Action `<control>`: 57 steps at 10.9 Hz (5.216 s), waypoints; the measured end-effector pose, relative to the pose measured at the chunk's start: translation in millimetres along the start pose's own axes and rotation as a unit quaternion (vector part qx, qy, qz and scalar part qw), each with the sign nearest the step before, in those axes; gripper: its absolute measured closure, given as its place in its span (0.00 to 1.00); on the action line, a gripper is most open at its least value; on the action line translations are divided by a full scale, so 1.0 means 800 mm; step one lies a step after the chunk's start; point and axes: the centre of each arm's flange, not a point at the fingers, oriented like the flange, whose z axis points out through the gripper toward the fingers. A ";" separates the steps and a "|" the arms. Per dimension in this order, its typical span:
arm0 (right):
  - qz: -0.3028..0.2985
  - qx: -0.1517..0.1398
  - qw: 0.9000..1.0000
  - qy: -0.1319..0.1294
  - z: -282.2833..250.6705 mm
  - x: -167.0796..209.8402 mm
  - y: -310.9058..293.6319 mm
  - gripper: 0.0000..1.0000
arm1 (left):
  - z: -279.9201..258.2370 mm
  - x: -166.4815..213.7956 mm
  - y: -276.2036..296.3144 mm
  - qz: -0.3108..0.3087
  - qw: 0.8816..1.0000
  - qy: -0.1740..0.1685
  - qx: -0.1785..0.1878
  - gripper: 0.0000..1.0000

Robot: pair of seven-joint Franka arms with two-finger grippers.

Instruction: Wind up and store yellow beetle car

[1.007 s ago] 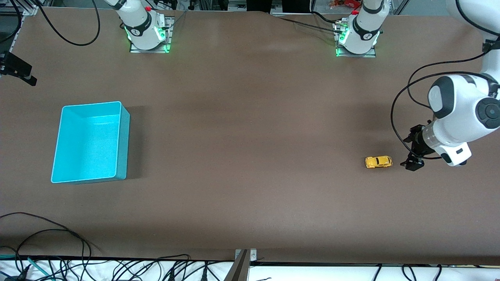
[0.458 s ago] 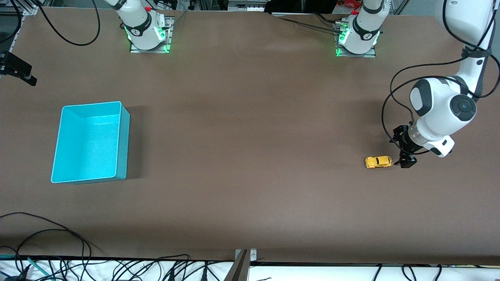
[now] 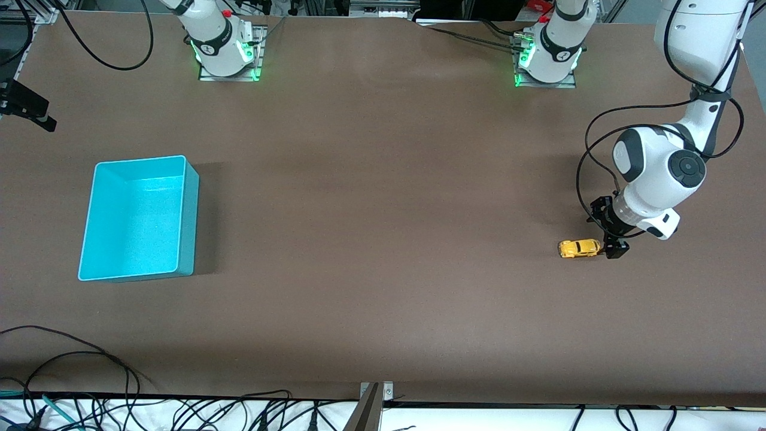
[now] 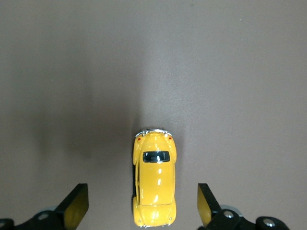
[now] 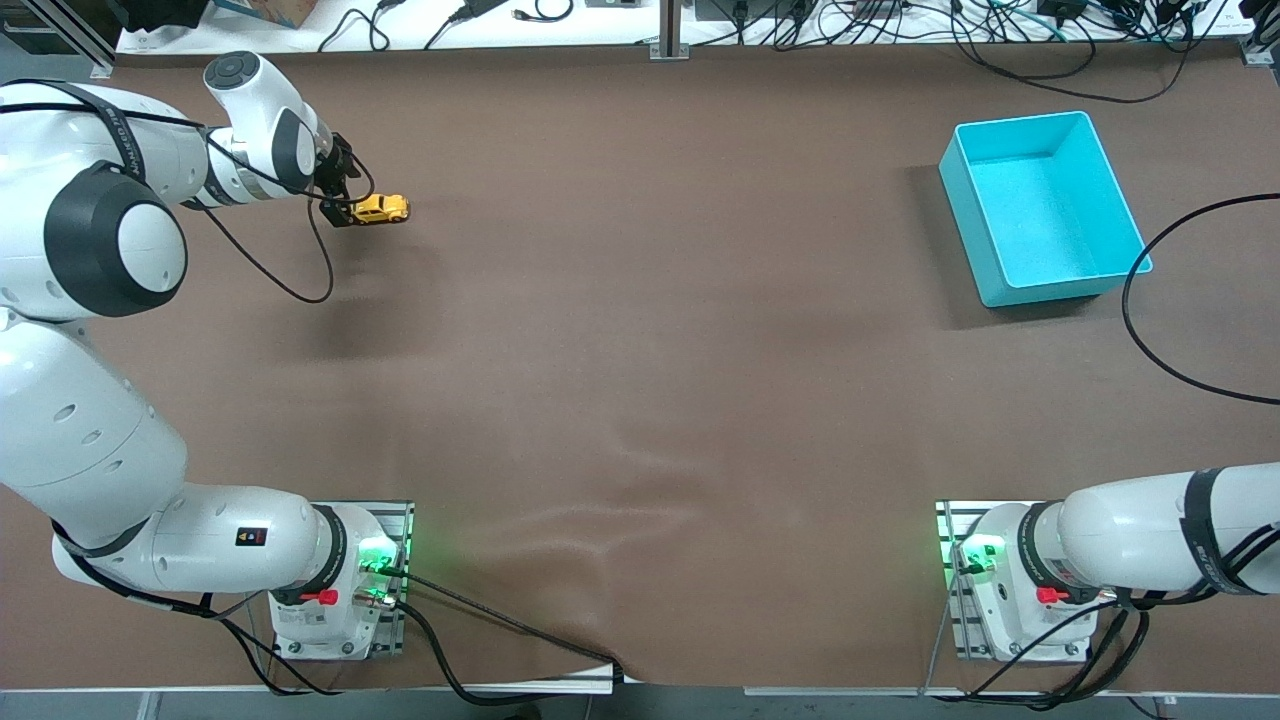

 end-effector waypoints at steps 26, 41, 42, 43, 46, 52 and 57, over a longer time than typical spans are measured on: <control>0.000 0.000 1.000 0.000 0.000 0.000 0.000 0.00 | 0.046 -0.095 -0.005 0.064 0.998 -0.007 -0.016 0.55; 0.000 0.000 1.000 -0.001 0.001 0.000 0.000 0.00 | 0.052 -0.056 -0.003 0.046 0.999 0.012 -0.023 0.55; -0.001 0.000 1.000 -0.002 0.002 0.001 -0.001 0.00 | 0.053 -0.048 -0.001 0.052 0.998 0.016 -0.024 0.55; -0.001 0.000 1.000 -0.003 0.004 0.002 -0.001 0.00 | 0.053 -0.039 0.000 0.060 0.998 0.020 -0.027 0.55; -0.001 0.000 1.000 -0.005 0.006 0.003 -0.001 0.00 | 0.053 -0.014 0.003 0.076 0.996 0.031 -0.031 0.55; -0.002 0.000 1.000 -0.005 0.006 0.003 -0.002 0.00 | 0.054 0.020 0.008 0.085 0.995 0.045 -0.037 0.55; -0.002 0.000 1.000 -0.005 0.006 0.003 -0.003 0.00 | 0.054 0.051 0.013 0.077 0.995 0.059 -0.040 0.55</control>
